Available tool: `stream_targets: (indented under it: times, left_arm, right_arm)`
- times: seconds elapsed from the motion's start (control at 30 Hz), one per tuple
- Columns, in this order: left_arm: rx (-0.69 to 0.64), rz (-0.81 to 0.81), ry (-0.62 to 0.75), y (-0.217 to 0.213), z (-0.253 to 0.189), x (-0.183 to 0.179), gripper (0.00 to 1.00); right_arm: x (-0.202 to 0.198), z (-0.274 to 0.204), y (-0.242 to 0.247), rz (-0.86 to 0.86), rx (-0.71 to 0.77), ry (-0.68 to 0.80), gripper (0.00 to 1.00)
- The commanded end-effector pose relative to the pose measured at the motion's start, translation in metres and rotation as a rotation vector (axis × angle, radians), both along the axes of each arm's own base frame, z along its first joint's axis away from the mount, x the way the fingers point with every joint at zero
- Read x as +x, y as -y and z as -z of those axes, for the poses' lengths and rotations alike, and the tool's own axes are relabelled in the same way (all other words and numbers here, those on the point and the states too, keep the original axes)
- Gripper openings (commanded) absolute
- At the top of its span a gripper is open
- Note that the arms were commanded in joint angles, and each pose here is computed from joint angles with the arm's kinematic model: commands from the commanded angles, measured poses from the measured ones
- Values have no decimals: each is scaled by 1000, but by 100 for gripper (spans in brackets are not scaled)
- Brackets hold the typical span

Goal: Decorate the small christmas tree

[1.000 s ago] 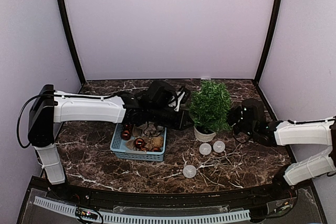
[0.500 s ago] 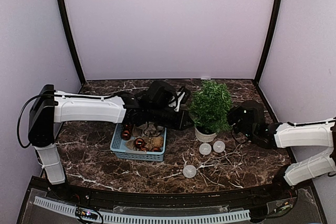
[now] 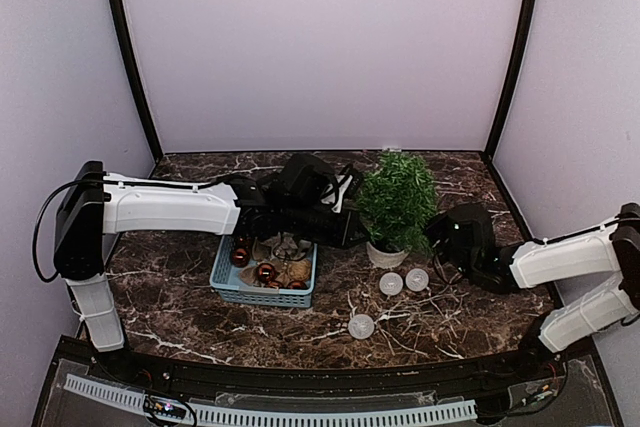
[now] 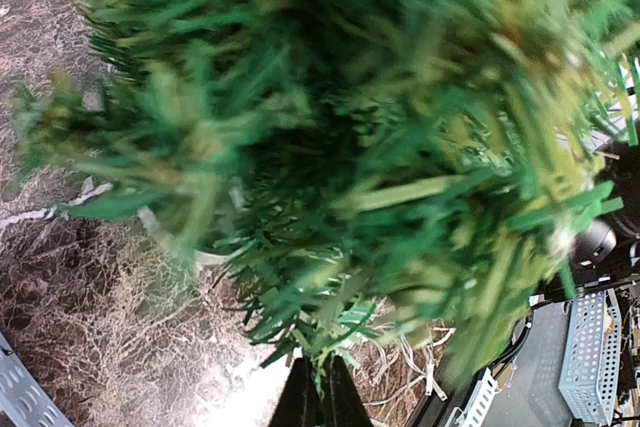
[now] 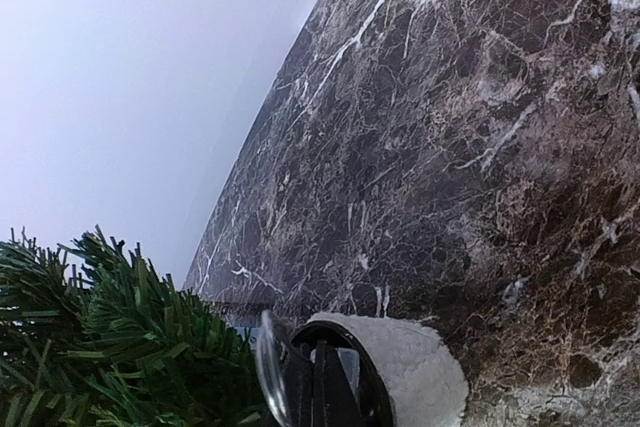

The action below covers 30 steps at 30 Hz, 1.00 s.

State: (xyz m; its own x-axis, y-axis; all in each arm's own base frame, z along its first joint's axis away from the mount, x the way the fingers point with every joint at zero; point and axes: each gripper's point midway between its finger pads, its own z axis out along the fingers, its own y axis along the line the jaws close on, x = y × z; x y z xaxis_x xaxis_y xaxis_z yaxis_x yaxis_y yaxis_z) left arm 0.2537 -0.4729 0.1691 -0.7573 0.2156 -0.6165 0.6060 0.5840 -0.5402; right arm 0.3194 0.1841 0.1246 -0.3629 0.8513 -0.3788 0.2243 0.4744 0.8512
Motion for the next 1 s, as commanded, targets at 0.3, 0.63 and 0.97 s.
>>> stream_targets:
  times: [0.3, 0.63, 0.97]
  left_arm:
    - [-33, 22, -1, 5, -11, -2, 0]
    - [-32, 18, 1, 4, -12, -2, 0]
    - [-28, 21, -4, 4, -11, -3, 0]
  right_arm:
    - [5, -12, -11, 54, -11, 88, 0]
    - [7, -10, -10, 83, -59, 94, 0]
    - [7, 0, -15, 98, -118, 97, 0]
